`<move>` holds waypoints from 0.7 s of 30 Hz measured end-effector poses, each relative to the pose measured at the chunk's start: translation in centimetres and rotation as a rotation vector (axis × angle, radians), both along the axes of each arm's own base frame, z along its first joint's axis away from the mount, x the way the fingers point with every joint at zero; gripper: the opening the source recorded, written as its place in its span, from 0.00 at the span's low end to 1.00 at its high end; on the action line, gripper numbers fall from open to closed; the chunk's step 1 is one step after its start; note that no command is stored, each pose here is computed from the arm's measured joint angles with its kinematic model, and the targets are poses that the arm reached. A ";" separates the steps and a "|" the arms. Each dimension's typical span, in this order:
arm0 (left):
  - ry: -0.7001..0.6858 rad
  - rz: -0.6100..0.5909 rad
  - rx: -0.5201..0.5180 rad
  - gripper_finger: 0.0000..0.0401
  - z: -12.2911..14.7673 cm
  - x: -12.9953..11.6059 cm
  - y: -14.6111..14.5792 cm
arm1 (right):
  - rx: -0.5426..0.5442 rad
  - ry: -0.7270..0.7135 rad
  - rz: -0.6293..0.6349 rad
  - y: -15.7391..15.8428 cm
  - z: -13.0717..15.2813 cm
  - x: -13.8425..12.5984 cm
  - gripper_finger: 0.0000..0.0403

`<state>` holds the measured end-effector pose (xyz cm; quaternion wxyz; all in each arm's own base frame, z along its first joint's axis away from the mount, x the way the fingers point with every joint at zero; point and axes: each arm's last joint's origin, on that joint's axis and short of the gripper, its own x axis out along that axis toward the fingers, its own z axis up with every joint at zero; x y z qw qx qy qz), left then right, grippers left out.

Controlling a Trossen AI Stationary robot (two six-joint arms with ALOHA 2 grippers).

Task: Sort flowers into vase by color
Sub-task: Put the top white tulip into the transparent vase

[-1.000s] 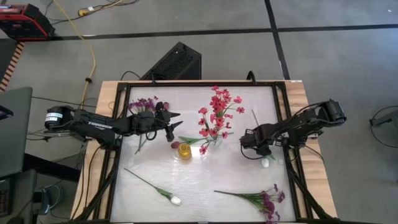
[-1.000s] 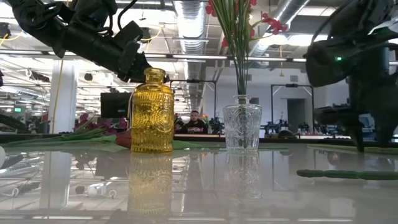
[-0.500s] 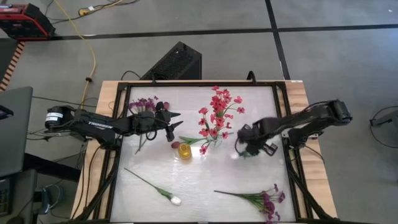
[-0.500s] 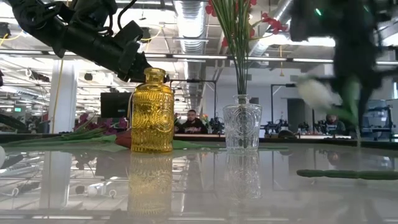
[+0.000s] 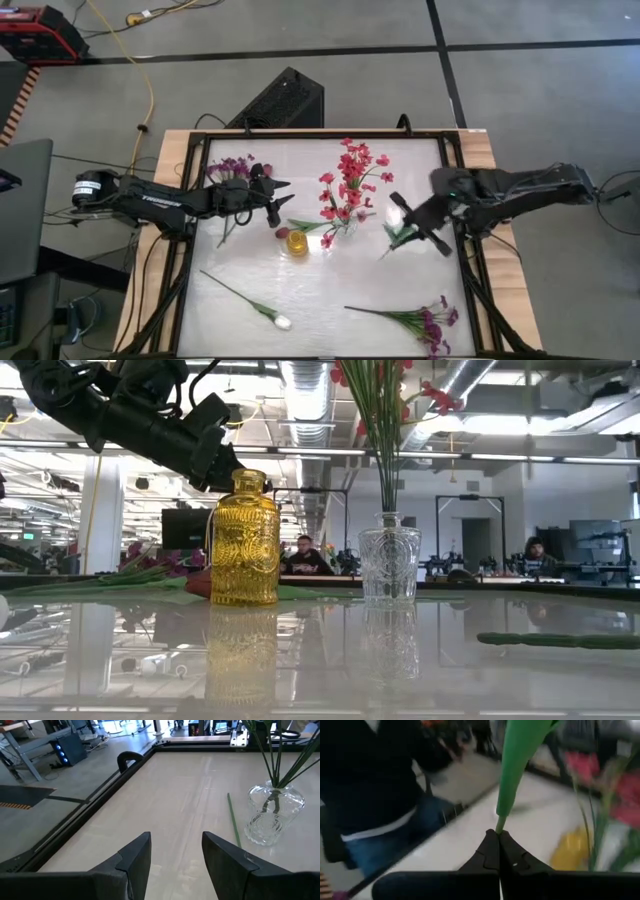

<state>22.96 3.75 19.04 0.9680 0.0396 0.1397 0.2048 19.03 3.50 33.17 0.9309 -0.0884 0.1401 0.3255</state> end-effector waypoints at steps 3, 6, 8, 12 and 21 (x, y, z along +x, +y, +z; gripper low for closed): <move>0.000 0.000 -0.001 0.42 0.0 0.0 0.0 | -0.041 -0.140 -0.039 0.8 0.2 -0.4 0.04; 0.000 0.000 0.001 0.42 0.0 0.0 0.0 | -0.083 -0.197 -0.177 1.0 -0.4 -0.4 0.04; 0.000 -0.001 0.001 0.42 0.0 0.0 0.0 | -0.104 -0.230 -0.275 0.9 -1.1 -0.2 0.04; 0.000 0.000 0.001 0.42 0.0 0.0 0.0 | -0.112 -0.280 -0.386 0.7 -1.7 0.5 0.04; -0.001 -0.001 0.001 0.42 0.0 0.0 0.0 | -0.095 -0.222 -0.491 -0.4 -2.6 1.7 0.04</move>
